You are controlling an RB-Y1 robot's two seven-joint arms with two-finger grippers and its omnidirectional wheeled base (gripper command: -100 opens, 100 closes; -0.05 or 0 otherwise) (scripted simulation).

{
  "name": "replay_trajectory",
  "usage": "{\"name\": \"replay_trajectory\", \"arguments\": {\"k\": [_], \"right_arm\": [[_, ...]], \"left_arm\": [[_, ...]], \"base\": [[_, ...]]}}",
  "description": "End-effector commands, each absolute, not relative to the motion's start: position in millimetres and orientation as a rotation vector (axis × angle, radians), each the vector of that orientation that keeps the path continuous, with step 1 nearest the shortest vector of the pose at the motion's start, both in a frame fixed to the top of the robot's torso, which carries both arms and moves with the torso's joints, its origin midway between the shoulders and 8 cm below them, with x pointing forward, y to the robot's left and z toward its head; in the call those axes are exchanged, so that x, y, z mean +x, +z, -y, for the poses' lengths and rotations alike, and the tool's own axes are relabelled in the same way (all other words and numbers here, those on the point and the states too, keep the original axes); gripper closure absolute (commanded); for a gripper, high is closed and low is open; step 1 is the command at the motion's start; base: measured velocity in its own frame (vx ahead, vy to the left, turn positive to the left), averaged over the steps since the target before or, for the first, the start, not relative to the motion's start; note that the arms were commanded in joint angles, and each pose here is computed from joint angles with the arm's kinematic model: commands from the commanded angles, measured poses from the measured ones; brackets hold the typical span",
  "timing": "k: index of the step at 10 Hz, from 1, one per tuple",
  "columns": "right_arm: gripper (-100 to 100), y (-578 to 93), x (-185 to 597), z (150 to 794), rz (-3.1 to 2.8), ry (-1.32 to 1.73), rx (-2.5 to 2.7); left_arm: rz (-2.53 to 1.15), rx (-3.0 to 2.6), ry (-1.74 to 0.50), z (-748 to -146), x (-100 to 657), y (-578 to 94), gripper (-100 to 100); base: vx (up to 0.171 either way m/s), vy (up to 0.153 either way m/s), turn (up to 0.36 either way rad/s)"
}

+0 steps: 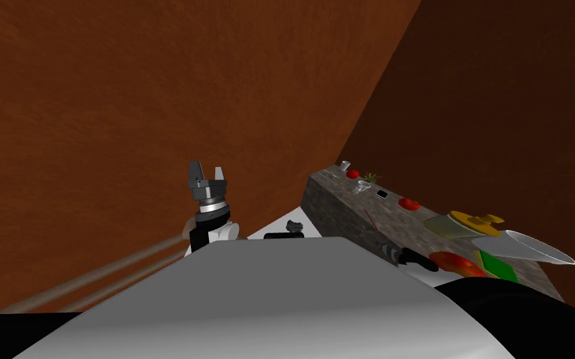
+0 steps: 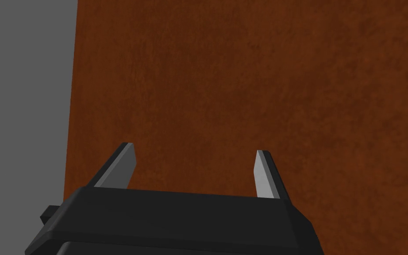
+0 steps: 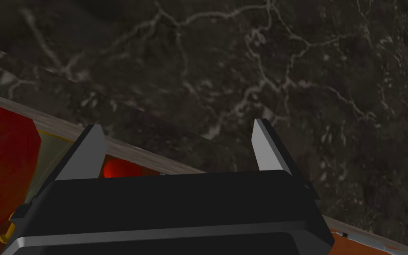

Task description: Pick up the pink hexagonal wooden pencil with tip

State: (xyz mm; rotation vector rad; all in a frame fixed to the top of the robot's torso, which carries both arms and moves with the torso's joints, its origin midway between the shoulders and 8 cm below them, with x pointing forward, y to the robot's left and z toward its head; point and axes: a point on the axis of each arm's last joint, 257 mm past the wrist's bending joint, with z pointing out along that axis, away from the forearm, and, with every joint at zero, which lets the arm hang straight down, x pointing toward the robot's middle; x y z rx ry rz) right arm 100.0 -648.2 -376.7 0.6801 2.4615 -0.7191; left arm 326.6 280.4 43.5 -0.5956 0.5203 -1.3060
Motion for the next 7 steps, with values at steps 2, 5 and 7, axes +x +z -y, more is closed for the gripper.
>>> {"name": "replay_trajectory", "arguments": {"k": [2, 5, 7], "right_arm": [[-100, -377, 78, 661, -2.550, -0.786, 0.649], [-100, -374, 54, 675, -2.637, -0.849, 0.617], [-100, -372, 44, 682, -2.679, -0.878, 0.591]], "left_arm": [[-0.520, -0.596, -1.306, -280, 327, 43, 0], [-0.520, -0.596, -1.306, -280, 327, 43, 0], [-0.520, -0.596, -1.306, -280, 327, 43, 0]], "base": [[0.035, 0.043, 0.137], [0.031, 0.039, 0.174], [0.046, 0.045, 0.186]]}}
